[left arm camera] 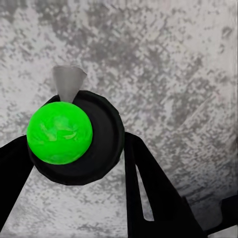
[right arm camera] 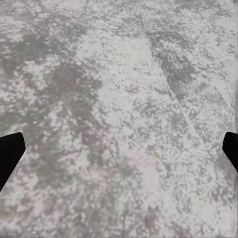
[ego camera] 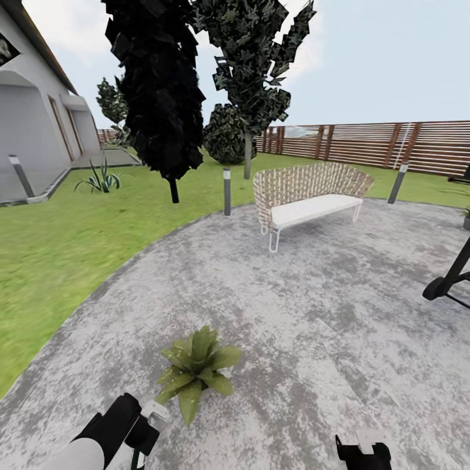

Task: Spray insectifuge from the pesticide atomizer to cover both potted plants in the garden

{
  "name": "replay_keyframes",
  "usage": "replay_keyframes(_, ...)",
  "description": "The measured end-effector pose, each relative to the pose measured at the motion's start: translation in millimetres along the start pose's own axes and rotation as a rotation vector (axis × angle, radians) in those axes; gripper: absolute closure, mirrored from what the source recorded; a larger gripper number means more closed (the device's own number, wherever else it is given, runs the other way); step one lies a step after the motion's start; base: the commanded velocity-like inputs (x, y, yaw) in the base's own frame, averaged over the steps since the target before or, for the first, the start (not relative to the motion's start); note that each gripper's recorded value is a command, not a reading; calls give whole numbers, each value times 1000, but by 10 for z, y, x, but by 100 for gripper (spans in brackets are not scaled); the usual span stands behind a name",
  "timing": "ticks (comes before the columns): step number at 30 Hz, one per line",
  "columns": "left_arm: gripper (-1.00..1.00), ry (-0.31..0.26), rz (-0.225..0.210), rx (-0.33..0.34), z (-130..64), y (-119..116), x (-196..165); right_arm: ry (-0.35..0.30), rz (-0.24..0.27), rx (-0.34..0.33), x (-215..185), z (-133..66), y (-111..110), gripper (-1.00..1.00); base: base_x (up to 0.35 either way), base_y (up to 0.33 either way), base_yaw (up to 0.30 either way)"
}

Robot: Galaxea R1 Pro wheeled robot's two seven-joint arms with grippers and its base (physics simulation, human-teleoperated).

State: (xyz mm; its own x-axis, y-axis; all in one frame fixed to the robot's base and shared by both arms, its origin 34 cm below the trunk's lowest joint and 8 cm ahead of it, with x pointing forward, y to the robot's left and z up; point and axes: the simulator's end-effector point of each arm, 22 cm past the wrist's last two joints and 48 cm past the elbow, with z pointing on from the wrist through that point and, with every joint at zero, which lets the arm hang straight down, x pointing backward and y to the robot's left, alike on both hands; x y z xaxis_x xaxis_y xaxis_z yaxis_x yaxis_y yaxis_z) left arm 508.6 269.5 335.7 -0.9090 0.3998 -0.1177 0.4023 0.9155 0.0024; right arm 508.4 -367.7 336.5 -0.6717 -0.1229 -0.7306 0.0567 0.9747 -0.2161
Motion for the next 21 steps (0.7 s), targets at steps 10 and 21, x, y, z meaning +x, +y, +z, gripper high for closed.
replay_keyframes(10, 100, 11, 8, -3, 7, 2, 28, 0, 0, 0, 1, 1, 2, -100, 43, -30, 191)
replay_keyframes(21, 100, 22, 13, 1, 26, -26, 73, 0, 0, 0, -2, 1, 0, -100, 29, -59, 223)
